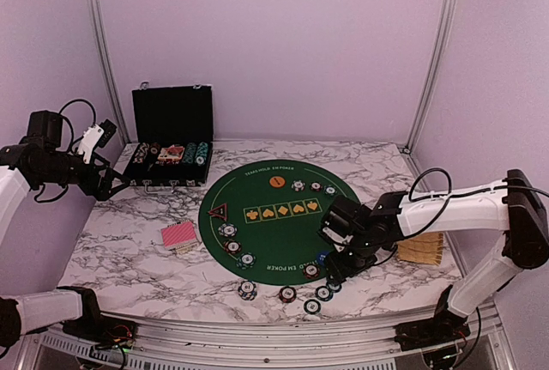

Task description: Distribute texas hold em gaming equipment

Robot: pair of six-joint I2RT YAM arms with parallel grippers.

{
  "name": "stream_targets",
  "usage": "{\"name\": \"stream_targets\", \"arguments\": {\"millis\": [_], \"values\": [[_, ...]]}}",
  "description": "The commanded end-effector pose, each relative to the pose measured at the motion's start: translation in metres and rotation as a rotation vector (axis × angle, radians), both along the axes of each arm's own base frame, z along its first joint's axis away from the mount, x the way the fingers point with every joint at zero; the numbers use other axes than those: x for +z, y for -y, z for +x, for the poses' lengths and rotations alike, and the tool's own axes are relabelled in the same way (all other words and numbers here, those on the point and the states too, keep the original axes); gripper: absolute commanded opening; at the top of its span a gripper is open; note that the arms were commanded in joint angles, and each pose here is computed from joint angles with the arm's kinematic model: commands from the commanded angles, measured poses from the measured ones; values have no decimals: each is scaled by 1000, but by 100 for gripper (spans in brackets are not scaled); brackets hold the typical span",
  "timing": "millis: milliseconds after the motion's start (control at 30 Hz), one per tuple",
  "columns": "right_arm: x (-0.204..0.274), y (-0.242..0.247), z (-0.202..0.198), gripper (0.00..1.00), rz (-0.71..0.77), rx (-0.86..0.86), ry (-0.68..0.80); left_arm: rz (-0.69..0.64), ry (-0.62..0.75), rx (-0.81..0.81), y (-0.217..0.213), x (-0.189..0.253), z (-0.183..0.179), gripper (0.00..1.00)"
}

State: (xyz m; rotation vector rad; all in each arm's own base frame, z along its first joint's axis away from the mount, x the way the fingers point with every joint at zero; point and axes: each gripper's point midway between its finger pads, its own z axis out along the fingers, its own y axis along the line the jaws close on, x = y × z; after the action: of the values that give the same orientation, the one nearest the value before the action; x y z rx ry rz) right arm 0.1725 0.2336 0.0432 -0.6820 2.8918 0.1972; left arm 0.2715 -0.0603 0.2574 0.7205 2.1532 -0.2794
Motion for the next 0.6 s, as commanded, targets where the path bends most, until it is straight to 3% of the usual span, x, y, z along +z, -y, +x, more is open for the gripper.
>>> {"name": "stream_targets", "arguments": {"millis": [0, 567], "values": [[-4, -13, -4, 58, 58, 12, -33, -6, -9, -14, 2, -1, -5, 99], [-25, -11, -3, 58, -12, 20, -40, 7, -7, -15, 1, -2, -5, 99]]}}
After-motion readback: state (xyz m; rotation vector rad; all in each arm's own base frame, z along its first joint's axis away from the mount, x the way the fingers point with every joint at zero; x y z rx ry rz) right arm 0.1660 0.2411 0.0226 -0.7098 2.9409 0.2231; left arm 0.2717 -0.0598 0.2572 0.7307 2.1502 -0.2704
